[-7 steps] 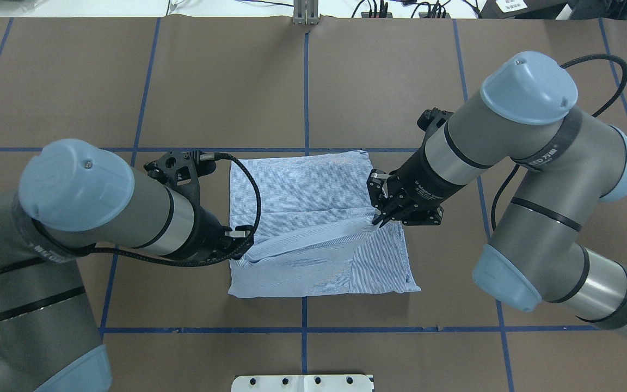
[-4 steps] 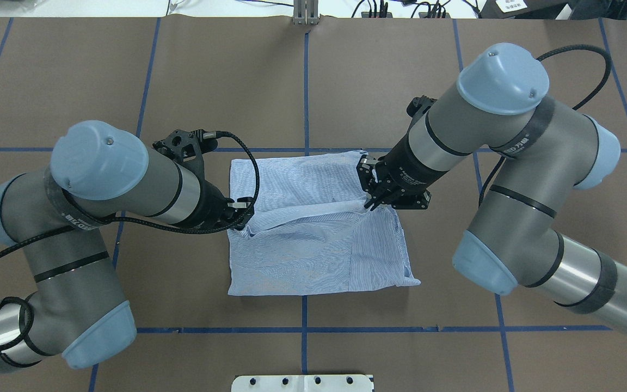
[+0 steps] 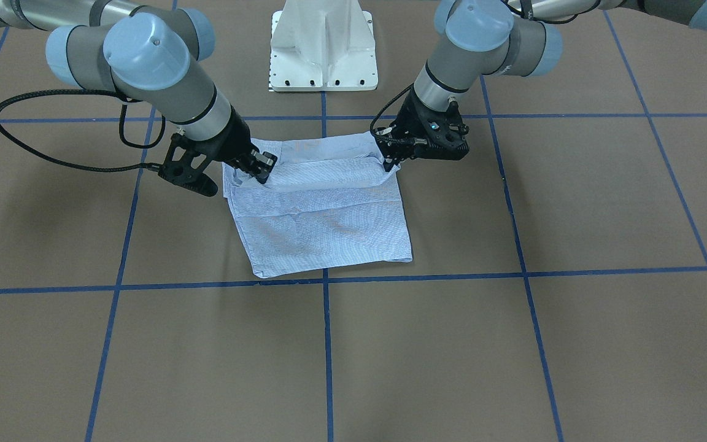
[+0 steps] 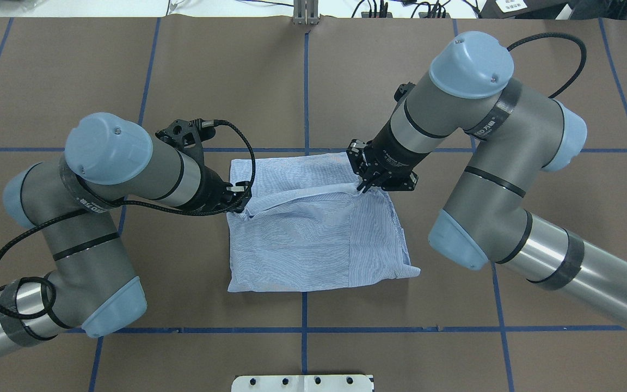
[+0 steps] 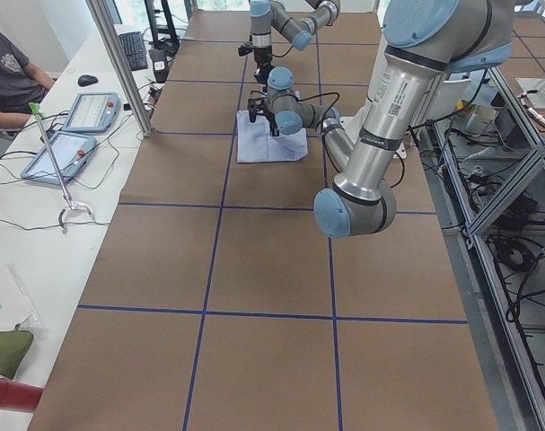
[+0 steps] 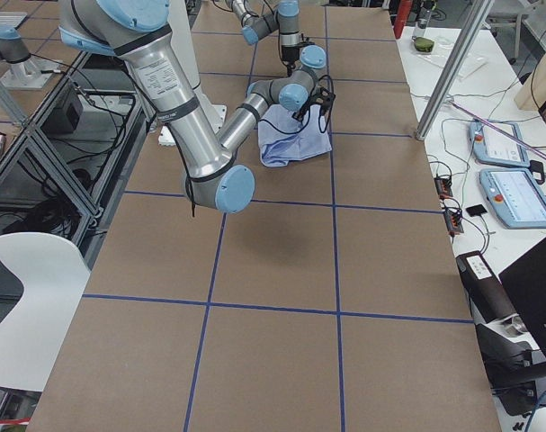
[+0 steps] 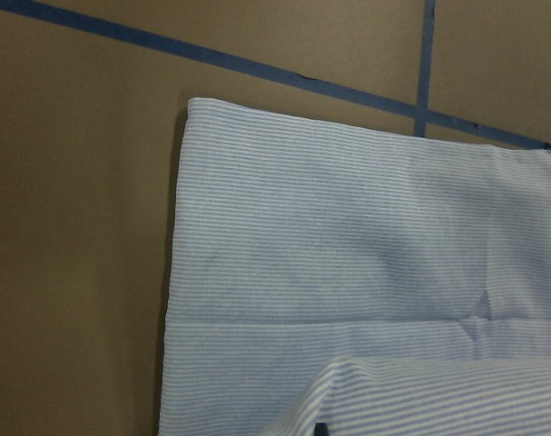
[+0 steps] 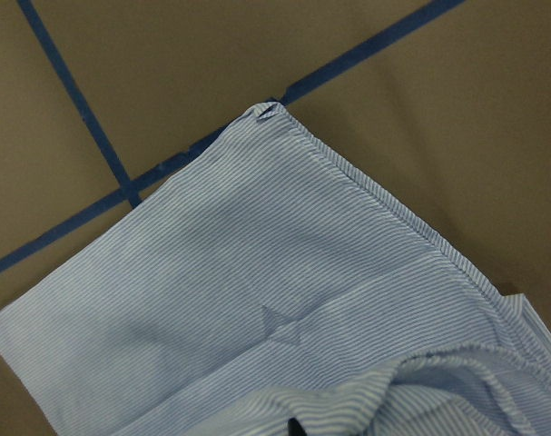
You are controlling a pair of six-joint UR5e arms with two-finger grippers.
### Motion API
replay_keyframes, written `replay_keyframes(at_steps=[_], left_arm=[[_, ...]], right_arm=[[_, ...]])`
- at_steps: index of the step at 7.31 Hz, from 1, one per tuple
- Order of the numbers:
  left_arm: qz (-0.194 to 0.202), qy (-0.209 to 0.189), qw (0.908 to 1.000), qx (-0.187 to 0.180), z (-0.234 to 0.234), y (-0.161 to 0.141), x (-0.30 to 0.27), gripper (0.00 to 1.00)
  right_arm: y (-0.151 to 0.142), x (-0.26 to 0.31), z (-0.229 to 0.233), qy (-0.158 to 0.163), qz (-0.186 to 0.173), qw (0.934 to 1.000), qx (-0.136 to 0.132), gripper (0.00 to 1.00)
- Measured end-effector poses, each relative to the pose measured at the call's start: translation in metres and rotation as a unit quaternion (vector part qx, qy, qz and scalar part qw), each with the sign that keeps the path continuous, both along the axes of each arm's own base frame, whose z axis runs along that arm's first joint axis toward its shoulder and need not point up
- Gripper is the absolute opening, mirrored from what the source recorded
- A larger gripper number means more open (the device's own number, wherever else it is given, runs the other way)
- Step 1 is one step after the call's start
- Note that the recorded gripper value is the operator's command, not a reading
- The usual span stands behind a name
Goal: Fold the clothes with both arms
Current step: 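Lay the held edge onto the shirt's far edge with both grippers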
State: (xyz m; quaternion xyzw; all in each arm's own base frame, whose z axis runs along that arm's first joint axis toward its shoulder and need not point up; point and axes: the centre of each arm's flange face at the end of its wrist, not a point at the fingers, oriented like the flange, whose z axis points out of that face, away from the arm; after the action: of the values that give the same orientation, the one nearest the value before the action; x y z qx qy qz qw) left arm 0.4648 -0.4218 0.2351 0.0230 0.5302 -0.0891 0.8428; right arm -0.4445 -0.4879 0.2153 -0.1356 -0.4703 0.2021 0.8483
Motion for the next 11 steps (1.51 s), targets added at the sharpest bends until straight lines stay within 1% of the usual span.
replay_keyframes(at_steps=[2, 4, 7, 10, 11], left_arm=[[-0.006, 0.002, 1.0000, 0.002, 0.002, -0.015, 0.009, 0.00], [-0.009, 0.000, 1.0000, 0.001, -0.001, -0.025, 0.018, 0.00], [-0.014, -0.002, 0.9999, 0.000, 0.018, -0.040, 0.027, 0.00], [-0.021, -0.001, 0.9998, 0.001, 0.027, -0.054, 0.030, 0.00], [-0.024, -0.003, 0.9997, 0.000, 0.026, -0.059, 0.032, 0.46]], right_arm=[[-0.023, -0.015, 0.004, 0.014, 0.002, 0.9999, -0.005, 0.00], [-0.040, -0.032, 0.001, 0.023, 0.001, 0.9997, -0.009, 0.00], [-0.063, -0.056, 0.014, 0.033, 0.006, 0.9994, 0.003, 0.00], [-0.081, -0.074, 0.022, 0.033, 0.009, 0.9993, 0.013, 0.00], [-0.086, -0.080, 0.019, 0.034, 0.011, 0.9993, 0.015, 0.32]])
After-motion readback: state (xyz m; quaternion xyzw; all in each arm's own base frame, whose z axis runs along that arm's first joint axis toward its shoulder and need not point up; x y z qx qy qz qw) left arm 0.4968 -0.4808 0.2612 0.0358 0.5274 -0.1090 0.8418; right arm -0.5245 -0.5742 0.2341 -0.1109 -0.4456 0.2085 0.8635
